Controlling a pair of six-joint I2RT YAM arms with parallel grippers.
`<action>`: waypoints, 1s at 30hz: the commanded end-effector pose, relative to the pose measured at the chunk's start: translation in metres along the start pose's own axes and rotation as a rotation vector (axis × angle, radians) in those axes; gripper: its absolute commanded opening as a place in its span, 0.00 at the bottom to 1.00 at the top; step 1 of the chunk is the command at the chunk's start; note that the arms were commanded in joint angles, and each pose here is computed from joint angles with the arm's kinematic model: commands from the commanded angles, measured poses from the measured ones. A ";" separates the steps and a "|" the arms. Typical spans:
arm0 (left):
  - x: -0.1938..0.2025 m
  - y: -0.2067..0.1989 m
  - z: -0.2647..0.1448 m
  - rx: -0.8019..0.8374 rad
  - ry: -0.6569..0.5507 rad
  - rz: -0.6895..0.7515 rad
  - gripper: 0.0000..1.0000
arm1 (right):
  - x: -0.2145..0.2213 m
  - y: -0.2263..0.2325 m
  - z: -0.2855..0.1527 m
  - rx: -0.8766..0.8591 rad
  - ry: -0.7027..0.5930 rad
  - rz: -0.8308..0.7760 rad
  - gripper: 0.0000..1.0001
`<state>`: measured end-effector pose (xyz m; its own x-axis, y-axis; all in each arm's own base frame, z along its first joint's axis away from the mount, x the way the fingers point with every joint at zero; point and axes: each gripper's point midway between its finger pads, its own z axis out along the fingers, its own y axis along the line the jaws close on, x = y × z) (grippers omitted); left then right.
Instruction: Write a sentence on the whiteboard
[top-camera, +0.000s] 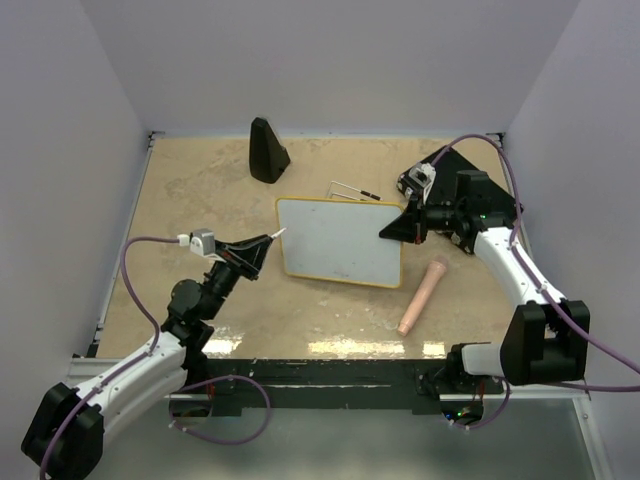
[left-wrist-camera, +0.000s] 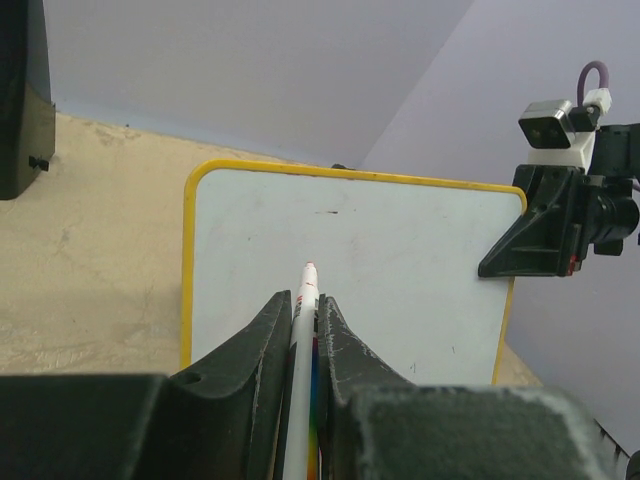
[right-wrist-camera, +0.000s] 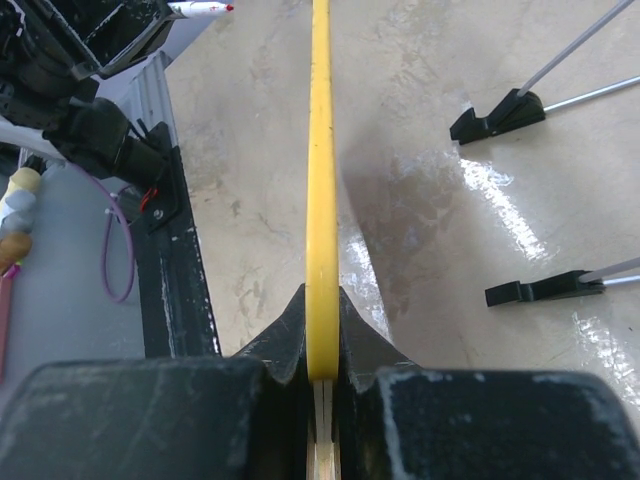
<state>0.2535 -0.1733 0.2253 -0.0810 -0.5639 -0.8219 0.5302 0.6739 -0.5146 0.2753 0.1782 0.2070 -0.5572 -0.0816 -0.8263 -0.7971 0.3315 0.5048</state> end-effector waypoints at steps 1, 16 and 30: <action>-0.023 -0.014 0.005 0.051 -0.071 0.053 0.00 | -0.020 0.015 -0.005 -0.045 -0.003 -0.003 0.00; -0.025 -0.017 0.016 0.066 -0.076 0.092 0.00 | -0.024 0.028 -0.007 -0.073 -0.055 -0.017 0.00; -0.022 -0.011 0.024 0.044 -0.069 0.133 0.00 | -0.022 0.030 -0.006 -0.087 -0.058 -0.028 0.00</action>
<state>0.2668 -0.1797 0.2181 -0.0601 -0.4839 -0.8731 0.5316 0.7248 -0.4383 0.2724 0.1792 0.2153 -0.5915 -0.0503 -0.8047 -0.7685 0.3372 0.5438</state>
